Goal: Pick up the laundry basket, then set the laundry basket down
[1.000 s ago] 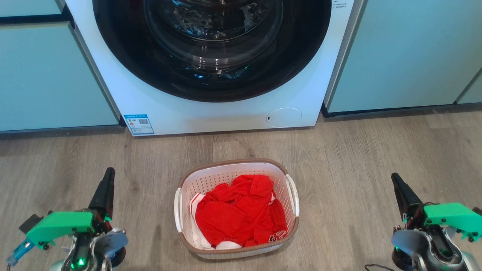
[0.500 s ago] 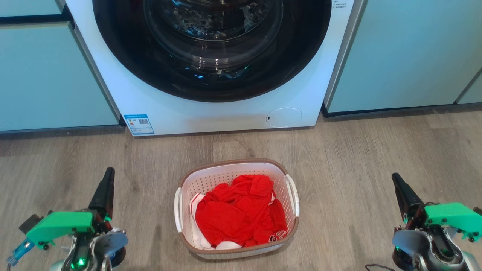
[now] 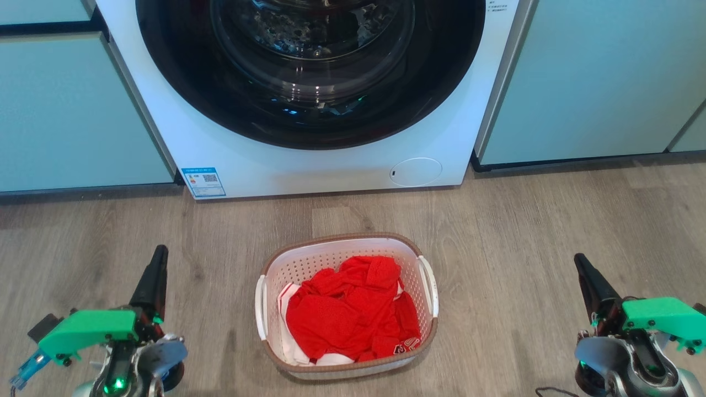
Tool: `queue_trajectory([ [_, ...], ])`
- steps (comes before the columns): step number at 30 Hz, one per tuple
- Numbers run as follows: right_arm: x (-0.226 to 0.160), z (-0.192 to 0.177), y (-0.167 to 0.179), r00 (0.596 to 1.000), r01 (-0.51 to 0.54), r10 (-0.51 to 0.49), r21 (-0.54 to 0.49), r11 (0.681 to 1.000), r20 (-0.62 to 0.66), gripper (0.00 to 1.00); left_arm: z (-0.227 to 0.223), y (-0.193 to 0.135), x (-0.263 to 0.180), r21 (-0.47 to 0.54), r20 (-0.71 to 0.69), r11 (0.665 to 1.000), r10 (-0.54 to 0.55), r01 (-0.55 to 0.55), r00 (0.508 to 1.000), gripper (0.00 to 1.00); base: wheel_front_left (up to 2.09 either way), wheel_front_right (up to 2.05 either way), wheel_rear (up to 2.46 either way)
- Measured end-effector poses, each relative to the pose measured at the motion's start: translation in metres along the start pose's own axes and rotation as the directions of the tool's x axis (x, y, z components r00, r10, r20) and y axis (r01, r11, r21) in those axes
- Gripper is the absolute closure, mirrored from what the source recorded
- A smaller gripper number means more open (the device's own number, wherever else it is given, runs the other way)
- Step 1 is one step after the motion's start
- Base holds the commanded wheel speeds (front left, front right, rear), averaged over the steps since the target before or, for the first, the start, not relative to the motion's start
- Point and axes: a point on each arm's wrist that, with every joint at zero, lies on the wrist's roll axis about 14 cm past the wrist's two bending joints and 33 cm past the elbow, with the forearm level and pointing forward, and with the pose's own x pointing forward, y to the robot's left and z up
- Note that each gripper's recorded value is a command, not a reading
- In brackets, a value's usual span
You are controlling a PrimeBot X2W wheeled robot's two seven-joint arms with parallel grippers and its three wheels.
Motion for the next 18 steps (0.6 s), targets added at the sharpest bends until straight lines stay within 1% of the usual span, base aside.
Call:
queue_trajectory([
  [18, -0.0001, 0.0013, 0.0001, 1.0, 0.0, 0.0, 0.001, 1.0, 0.003, 1.0, 0.0, -0.0001, 0.0001, 0.0, 0.0, 1.0, 0.0, 0.0, 1.0, 1.0, 0.0, 0.0, 0.0],
])
